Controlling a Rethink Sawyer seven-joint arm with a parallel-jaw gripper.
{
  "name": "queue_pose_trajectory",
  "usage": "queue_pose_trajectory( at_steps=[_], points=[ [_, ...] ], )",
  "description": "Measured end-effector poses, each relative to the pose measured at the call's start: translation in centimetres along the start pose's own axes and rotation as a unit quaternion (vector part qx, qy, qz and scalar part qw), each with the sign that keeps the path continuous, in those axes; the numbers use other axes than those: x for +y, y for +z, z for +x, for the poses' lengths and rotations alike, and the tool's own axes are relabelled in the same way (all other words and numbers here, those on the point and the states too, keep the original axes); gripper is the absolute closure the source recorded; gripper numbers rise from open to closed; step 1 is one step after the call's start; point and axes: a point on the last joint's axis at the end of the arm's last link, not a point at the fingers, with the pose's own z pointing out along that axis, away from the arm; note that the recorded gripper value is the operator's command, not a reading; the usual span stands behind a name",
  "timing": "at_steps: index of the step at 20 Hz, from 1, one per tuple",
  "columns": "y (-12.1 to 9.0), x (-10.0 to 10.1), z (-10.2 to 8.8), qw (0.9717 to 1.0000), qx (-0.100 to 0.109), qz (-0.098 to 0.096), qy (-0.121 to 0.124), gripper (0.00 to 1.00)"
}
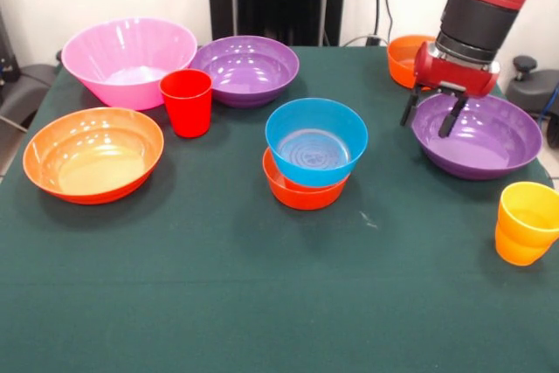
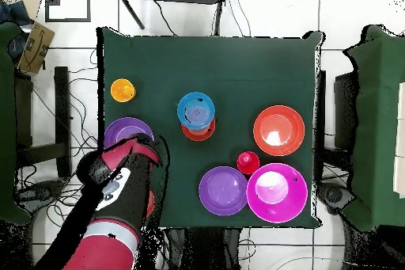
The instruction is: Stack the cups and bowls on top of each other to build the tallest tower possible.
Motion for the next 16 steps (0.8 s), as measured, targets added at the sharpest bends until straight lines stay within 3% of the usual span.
queue_pose_trajectory(
  at_steps=[10, 16],
  points=[
    [0.7, -1.6, 1.1, 0.9999, 0.005, -0.003, 0.01, 0.0],
    [0.9, -1.8, 1.4, 0.9998, -0.008, -0.013, 0.012, 0.0]
  ],
)
